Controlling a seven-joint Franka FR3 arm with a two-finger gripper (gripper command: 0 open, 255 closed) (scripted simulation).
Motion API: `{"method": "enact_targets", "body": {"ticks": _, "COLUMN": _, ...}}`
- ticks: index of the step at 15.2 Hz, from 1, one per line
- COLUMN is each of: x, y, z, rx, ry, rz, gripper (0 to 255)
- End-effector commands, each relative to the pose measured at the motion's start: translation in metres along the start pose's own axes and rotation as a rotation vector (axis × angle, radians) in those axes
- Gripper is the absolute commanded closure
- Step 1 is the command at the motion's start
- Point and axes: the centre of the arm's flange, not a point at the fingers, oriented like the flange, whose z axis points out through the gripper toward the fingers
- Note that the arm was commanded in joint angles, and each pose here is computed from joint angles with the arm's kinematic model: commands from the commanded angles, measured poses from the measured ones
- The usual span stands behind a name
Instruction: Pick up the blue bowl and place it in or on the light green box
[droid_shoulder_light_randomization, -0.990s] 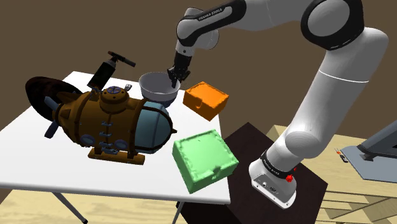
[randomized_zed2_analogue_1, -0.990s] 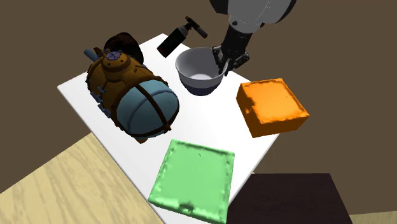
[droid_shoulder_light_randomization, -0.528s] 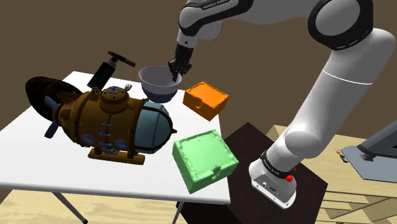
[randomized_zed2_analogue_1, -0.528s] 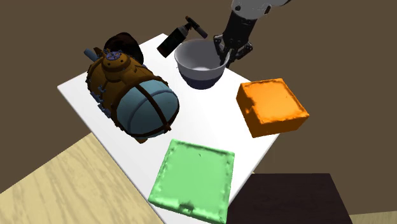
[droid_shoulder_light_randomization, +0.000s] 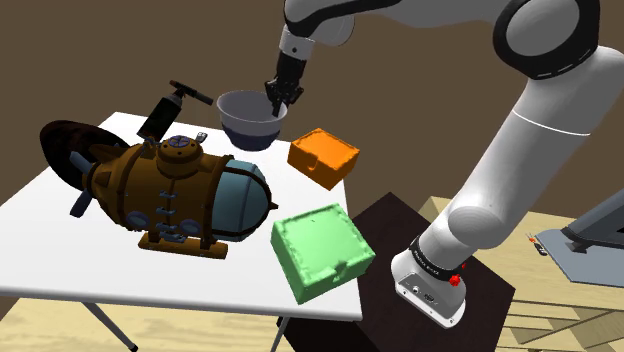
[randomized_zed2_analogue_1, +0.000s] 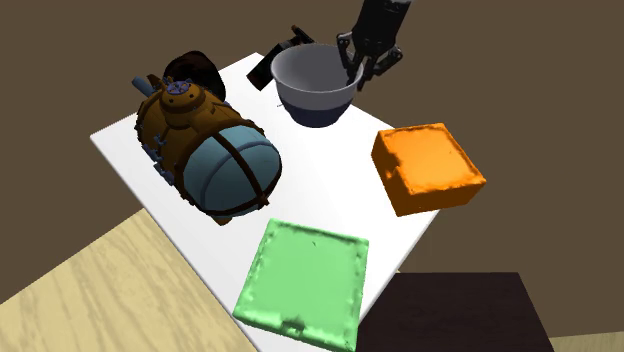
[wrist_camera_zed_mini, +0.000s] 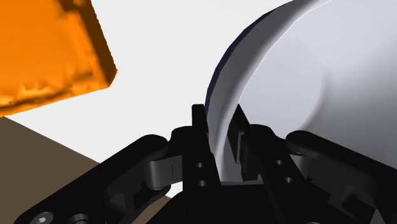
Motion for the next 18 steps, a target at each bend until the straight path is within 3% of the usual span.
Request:
{"method": "enact_targets", "body": {"ticks": 1, "x": -0.001, "y": -0.002, "z": -0.011, "rx": 0.0, "ry": 0.001, "rz": 0.0, "gripper": 255}}
{"method": "enact_targets", "body": {"ticks": 3, "x": -0.002, "y": -0.003, "z": -0.018, "rx": 0.0, "ry": 0.001, "rz": 0.0, "gripper": 255}}
{"method": "enact_targets", "body": {"ticks": 18, "x": -0.2, "y": -0.011, "z": -0.021, "rx": 0.0, "ry": 0.001, "rz": 0.0, "gripper": 255}}
